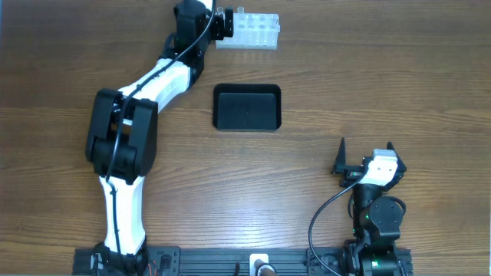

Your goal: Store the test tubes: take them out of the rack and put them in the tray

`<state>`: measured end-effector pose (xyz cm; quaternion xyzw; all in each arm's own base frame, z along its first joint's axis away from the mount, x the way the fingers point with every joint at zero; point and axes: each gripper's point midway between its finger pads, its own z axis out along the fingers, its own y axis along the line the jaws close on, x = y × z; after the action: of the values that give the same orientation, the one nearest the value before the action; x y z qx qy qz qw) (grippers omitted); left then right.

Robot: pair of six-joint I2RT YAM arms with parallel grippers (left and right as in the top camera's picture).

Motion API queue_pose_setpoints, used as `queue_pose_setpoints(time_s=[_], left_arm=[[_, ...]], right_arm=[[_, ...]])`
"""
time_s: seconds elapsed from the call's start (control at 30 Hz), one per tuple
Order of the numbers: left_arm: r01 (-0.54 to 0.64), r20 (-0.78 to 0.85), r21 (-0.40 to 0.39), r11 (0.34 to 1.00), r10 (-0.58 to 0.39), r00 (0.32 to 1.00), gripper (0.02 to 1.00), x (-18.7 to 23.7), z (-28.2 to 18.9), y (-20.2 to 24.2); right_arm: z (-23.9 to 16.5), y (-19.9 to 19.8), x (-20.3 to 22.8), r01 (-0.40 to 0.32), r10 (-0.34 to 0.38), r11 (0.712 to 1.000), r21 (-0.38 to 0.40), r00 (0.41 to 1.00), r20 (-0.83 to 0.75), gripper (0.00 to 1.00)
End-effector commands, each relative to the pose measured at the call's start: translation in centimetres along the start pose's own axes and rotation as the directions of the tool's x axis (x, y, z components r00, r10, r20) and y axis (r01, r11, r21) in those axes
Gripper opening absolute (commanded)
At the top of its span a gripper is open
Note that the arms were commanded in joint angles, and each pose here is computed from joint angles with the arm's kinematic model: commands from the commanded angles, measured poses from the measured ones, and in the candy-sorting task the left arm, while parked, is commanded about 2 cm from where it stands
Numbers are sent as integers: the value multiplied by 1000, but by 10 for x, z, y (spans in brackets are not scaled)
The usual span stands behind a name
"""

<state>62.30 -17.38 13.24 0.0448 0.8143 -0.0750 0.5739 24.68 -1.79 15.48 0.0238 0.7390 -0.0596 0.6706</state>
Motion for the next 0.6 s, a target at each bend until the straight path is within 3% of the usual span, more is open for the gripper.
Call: queue_pose_setpoints(time_s=[0.03, 0.33, 0.6], left_arm=[[10, 1, -5, 1000, -10, 1000, 996, 5, 15, -2], [8, -13, -6, 1000, -8, 1000, 906, 16, 23, -2], [6, -12, 2, 1000, -5, 1000, 768, 16, 22, -7]], right_arm=[[0, -1, 3, 4, -4, 1000, 2, 1000, -4, 991], [0, -1, 3, 4, -4, 1000, 2, 1000, -4, 993], [0, -1, 3, 4, -4, 1000, 2, 1000, -4, 991]])
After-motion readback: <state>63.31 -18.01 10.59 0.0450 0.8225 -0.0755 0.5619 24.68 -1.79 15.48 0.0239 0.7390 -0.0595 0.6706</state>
